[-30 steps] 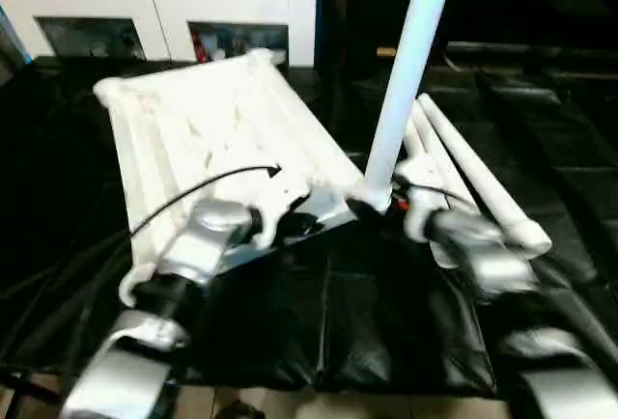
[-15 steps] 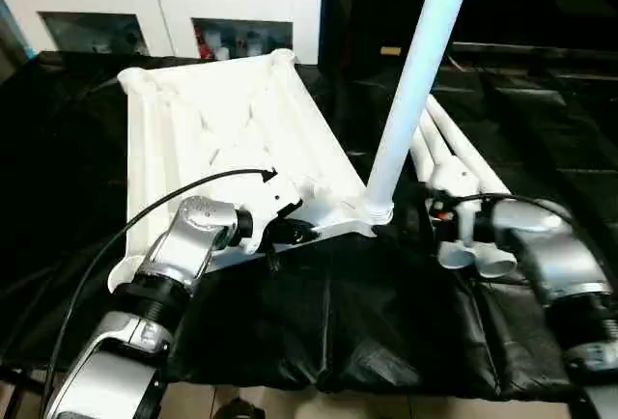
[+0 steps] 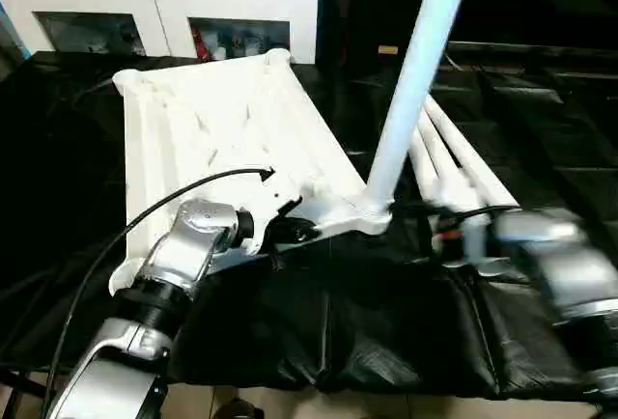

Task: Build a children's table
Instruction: Rotate leg to tighten, then rotate table base

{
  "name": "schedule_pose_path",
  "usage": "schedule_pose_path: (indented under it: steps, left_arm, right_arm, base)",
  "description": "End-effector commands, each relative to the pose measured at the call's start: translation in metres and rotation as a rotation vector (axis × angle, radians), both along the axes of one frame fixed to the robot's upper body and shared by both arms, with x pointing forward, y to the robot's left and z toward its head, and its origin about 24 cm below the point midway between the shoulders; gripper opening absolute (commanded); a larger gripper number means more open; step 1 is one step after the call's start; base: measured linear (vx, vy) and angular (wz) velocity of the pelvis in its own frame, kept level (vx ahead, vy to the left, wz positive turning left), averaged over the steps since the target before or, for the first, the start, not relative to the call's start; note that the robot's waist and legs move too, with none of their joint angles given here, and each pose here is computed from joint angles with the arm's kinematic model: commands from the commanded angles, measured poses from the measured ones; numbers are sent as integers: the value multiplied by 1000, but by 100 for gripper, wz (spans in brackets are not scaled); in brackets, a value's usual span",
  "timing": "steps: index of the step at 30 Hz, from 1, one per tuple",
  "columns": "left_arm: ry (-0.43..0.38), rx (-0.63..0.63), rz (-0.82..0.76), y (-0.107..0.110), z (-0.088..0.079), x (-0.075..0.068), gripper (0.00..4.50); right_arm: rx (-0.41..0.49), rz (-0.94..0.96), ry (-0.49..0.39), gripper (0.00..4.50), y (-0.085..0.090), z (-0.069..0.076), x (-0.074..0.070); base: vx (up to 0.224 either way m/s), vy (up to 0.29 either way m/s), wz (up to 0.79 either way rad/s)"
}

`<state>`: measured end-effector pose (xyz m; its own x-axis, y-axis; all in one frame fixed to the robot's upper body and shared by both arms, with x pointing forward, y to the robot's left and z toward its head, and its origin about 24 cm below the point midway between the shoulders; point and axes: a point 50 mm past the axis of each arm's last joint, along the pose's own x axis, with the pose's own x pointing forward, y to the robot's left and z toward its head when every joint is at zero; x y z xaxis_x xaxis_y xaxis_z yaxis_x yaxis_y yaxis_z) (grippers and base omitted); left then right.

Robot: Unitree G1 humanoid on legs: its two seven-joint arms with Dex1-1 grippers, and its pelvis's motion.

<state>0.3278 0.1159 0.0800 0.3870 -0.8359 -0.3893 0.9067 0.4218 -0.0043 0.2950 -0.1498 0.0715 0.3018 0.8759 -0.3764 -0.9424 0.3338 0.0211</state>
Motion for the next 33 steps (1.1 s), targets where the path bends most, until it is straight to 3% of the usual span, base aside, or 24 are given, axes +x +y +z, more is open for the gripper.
schedule_pose_path:
  steps: [1,6,10,12,16,20,24,33]
  left_arm:
    - [-29,-23,28,9,14,4,74]
    - [-102,31,217,57,41,20,74]
    - [-144,111,322,82,48,26,74]
    - [-192,241,474,113,53,31,74]
    - [-216,391,634,146,53,33,74]
    - [-217,573,671,163,40,29,74]
    - [-208,633,687,168,30,28,36]
    - [-150,736,538,162,9,24,0]
  right_arm:
    - [-18,0,1,450,4,-1,0]
    - [-21,16,10,450,15,-3,2]
    - [-31,17,13,450,18,-4,3]
    - [-41,13,17,450,19,-6,3]
    - [-52,13,25,450,22,-10,2]
    - [-57,22,30,450,24,-12,0]
    - [-65,4,23,450,25,-13,1]
    - [-105,-81,-3,372,33,-20,13]
  base:
    - [0,0,0]
    - [0,0,0]
    - [0,0,0]
    - [0,0,0]
    - [0,0,0]
    - [0,0,0]
    - [0,0,0]
    - [0,0,0]
